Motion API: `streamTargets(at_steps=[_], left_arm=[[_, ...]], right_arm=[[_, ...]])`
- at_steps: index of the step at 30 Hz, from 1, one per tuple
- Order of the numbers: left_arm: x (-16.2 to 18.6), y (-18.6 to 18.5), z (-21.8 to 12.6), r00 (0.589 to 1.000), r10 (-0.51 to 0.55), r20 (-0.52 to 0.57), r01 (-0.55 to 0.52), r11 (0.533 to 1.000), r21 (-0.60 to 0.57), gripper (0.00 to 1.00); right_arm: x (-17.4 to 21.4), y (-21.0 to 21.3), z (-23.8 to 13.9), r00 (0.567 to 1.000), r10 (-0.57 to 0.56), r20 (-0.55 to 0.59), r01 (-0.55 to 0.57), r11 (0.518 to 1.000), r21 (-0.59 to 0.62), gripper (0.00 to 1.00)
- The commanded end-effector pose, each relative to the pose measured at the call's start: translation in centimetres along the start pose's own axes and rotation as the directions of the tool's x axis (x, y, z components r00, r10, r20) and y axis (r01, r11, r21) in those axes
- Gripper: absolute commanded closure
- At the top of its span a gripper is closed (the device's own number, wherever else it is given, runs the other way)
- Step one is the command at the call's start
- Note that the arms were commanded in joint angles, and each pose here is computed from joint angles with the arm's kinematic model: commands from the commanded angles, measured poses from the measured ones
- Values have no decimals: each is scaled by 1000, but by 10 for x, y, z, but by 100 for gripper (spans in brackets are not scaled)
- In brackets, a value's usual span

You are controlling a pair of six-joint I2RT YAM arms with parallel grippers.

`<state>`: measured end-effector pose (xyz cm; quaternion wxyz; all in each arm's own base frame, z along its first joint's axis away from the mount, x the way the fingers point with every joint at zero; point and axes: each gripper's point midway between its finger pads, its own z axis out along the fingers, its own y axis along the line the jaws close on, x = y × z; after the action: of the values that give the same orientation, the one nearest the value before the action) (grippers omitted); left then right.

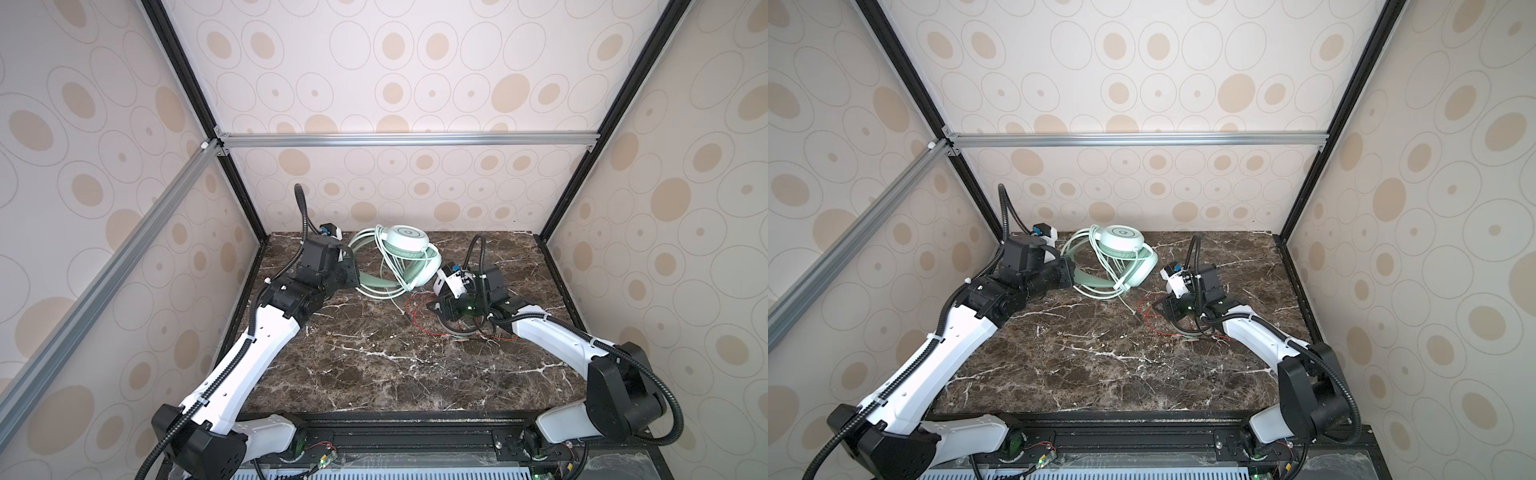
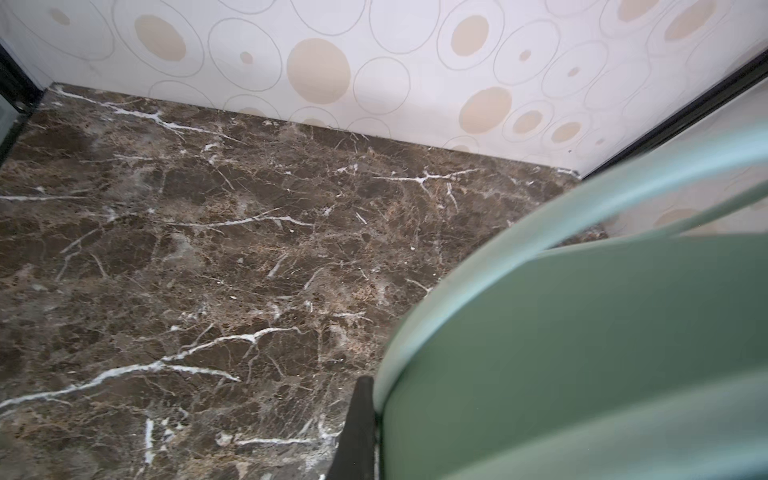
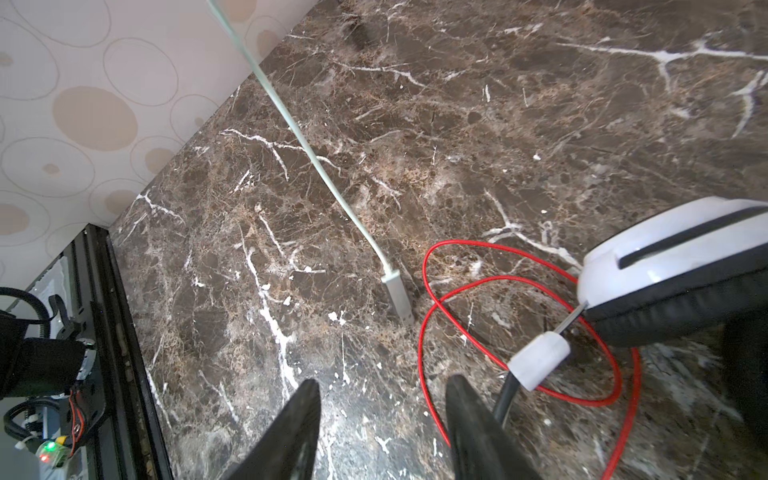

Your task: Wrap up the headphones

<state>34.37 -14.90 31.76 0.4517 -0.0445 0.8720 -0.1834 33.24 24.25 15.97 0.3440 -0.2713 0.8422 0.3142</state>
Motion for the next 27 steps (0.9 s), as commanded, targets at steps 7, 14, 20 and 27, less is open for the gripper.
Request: streamTargets(at_steps=[7,14,20,27], left_arm=[[-48,-22,-54,957,-184,223,142,971,192,100],[-47,-28,-57,963,-180,202,134,965,224,100],[-43,-32,-54,970,-167,175,122,963,239,100],[-44,-31,-58,970,-160,184,113,964,242,100]], right_arm=[[3,45,34,996,-86,-19,81,980,-182,45],[-2,61,74,999,-33,27,40,951,-305,43],[-10,79,100,998,-56,38,67,922,-380,32],[-6,109,135,993,-115,28,113,845,-523,26]])
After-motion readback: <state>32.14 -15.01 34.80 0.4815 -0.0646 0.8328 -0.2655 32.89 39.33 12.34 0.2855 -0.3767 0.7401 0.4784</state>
